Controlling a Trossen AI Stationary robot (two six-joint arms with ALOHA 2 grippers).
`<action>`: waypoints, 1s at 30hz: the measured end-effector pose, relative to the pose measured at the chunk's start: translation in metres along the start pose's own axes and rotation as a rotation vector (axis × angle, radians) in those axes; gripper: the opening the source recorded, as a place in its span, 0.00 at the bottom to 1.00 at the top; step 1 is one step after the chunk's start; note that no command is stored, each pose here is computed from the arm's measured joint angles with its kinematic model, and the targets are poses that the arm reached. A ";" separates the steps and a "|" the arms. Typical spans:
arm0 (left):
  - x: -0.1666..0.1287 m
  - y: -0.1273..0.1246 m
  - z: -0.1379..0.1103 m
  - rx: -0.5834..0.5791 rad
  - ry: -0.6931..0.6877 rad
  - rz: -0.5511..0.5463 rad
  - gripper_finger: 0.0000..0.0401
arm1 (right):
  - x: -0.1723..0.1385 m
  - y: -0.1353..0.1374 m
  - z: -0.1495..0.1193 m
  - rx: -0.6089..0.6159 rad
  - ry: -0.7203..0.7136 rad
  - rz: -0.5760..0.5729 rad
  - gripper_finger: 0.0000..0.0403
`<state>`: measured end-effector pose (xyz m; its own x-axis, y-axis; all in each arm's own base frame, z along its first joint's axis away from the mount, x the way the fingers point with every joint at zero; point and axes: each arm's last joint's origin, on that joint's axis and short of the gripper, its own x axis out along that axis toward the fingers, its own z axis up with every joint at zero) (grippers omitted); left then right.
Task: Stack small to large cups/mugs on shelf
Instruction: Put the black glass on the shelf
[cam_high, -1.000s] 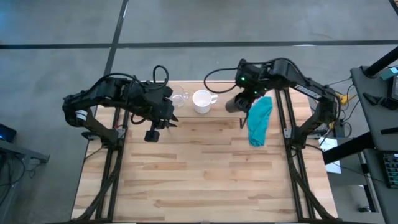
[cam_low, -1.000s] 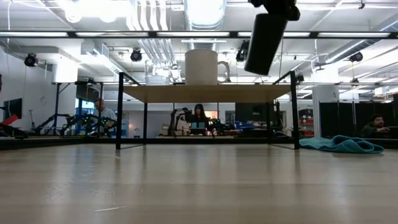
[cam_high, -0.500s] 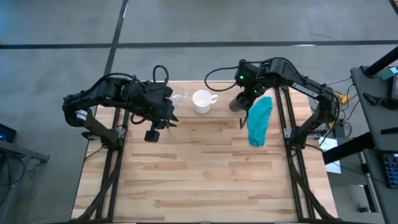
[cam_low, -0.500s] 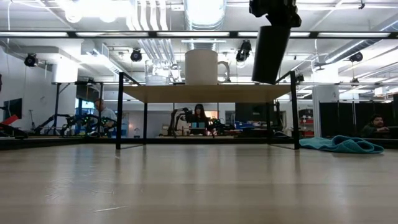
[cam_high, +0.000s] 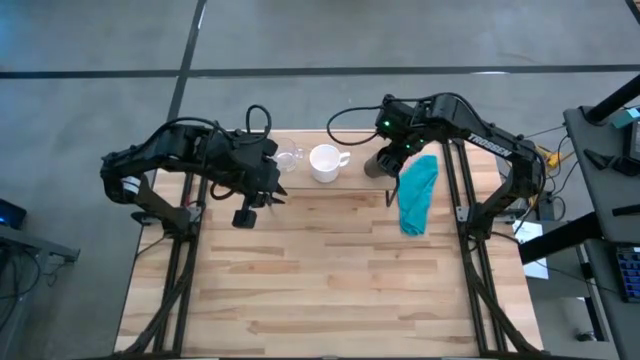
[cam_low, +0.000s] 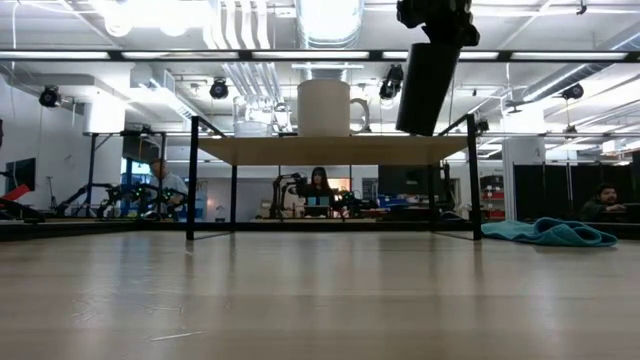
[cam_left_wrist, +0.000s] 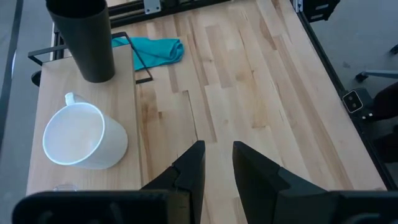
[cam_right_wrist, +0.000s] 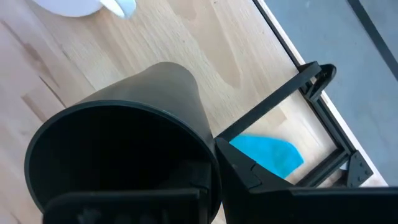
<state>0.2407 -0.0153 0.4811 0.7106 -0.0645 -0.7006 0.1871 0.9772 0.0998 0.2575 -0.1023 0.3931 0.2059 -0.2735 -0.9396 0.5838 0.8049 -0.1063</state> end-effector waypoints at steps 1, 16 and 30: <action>0.000 0.000 0.000 0.000 0.000 0.000 0.17 | 0.000 0.000 0.001 0.001 -0.004 0.001 0.02; 0.000 0.000 0.000 0.000 0.000 0.000 0.17 | 0.018 0.006 0.012 -0.044 0.030 -0.006 0.02; 0.000 0.000 0.000 0.000 0.000 0.000 0.17 | 0.013 0.006 0.016 -0.053 0.001 0.001 0.02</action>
<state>0.2407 -0.0153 0.4811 0.7106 -0.0645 -0.7006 0.1871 0.9772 0.0998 0.2759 -0.1090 0.3856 0.2061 -0.2722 -0.9399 0.5410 0.8321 -0.1224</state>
